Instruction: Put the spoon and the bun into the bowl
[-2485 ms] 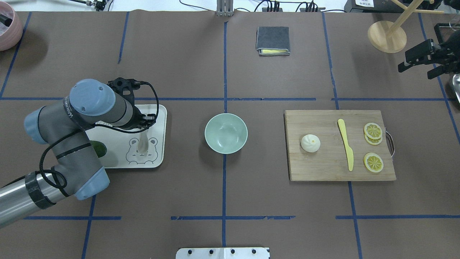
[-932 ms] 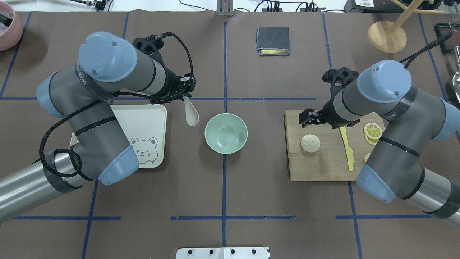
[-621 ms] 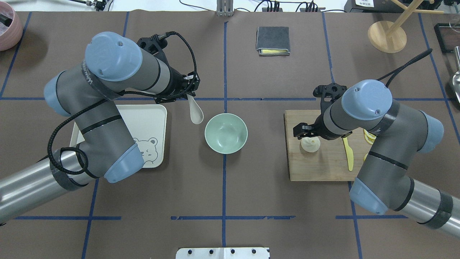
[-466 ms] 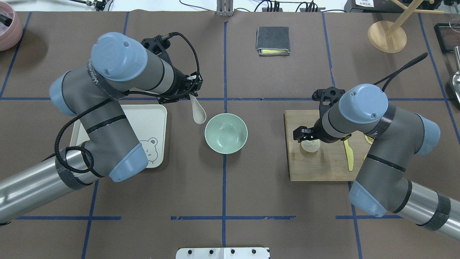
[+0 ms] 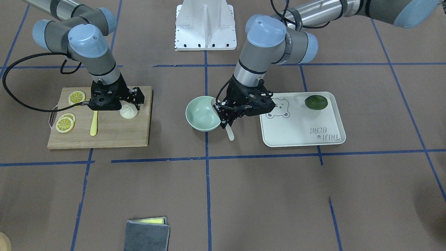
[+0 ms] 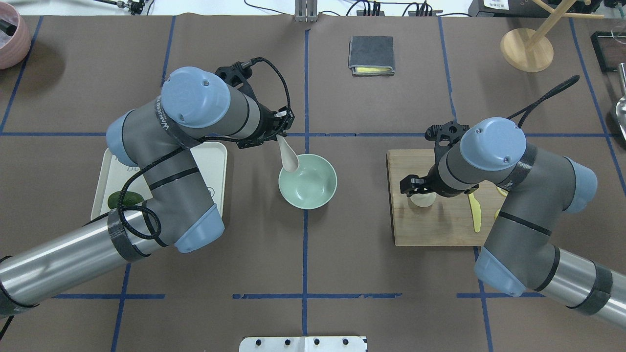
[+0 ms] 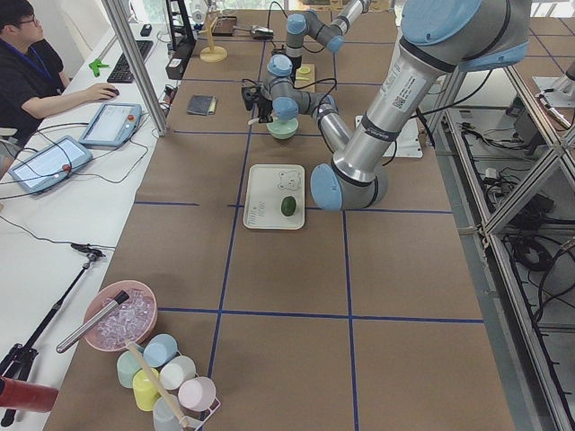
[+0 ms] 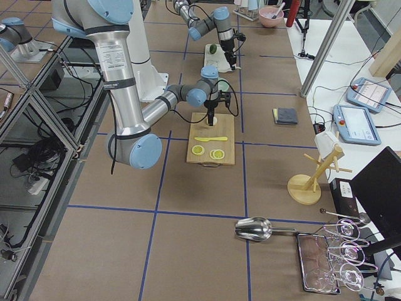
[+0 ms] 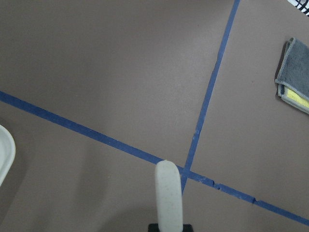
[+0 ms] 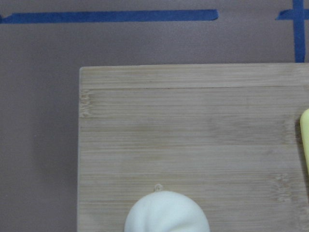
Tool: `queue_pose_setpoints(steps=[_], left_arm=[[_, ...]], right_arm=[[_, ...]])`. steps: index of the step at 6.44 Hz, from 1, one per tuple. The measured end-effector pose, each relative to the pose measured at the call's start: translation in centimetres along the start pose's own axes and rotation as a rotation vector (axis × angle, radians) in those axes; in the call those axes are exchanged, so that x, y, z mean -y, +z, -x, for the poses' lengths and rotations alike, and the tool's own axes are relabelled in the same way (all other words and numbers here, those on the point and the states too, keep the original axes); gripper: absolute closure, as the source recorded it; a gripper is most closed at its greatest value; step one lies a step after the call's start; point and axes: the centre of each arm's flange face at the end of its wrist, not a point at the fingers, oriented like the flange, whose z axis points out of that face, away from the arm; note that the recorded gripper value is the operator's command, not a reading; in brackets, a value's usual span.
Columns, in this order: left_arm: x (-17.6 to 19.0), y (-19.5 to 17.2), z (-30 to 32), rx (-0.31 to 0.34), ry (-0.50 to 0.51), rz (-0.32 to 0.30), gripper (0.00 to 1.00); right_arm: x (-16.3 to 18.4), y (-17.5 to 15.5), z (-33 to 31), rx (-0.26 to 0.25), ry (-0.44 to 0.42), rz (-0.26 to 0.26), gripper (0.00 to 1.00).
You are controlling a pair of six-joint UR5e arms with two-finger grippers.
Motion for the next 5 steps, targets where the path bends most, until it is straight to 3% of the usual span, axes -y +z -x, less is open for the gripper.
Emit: queue_pose_setpoints(steps=[2, 3, 5], left_arm=[[-0.6, 0.6, -0.2, -0.001, 0.002, 0.001, 1.0], [-0.7, 1.0, -0.2, -0.005, 0.003, -0.003, 1.0], [-1.8, 2.4, -0.3, -0.026, 0.013, -0.01, 1.0]], right_arm=[[-0.3, 0.2, 0.1, -0.002, -0.003, 0.007, 0.95], [-0.4, 0.3, 0.1, -0.005, -0.003, 0.012, 1.0], [-0.5, 0.0, 0.4, 0.0, -0.006, 0.012, 1.0]])
